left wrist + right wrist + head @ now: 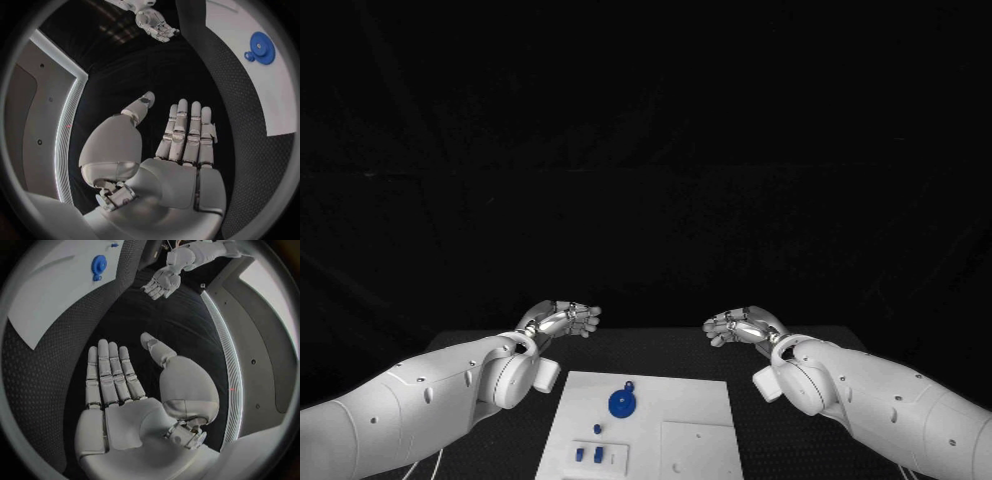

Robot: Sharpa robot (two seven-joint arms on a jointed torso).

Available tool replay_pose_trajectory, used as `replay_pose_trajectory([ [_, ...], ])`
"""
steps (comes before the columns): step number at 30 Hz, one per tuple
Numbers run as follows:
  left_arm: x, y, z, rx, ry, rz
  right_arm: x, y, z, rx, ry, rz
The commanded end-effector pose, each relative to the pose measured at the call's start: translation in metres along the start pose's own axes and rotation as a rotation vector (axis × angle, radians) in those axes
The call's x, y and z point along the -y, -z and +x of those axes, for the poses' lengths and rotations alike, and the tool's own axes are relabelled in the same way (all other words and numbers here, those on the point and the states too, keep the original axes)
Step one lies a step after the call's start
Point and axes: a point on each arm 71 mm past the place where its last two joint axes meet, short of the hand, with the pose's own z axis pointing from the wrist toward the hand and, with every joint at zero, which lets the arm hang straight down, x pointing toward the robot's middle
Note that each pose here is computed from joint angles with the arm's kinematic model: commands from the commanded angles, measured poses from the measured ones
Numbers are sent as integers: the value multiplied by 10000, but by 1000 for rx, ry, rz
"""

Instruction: Assemble the parts on the task board

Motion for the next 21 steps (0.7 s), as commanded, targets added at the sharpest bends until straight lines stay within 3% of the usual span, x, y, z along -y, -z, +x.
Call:
replay_pose_trajectory([
  [1, 26, -7, -6, 11, 31, 37, -46, 5, -9, -13, -56, -49],
  [6, 25, -11, 21, 0, 34, 34, -46, 7, -18, -16, -58, -51],
  [8, 2, -2, -2, 7, 13, 10, -26, 6, -33, 5, -29, -22],
  [12, -11, 28, 49, 16, 23, 17, -39, 33, -3, 18, -46, -35],
  [17, -37, 121, 187, 44, 48, 34, -74, 117, 81, 54, -92, -66],
  [21, -54, 270, 376, 84, 80, 56, -118, 255, 198, 107, -155, -98],
])
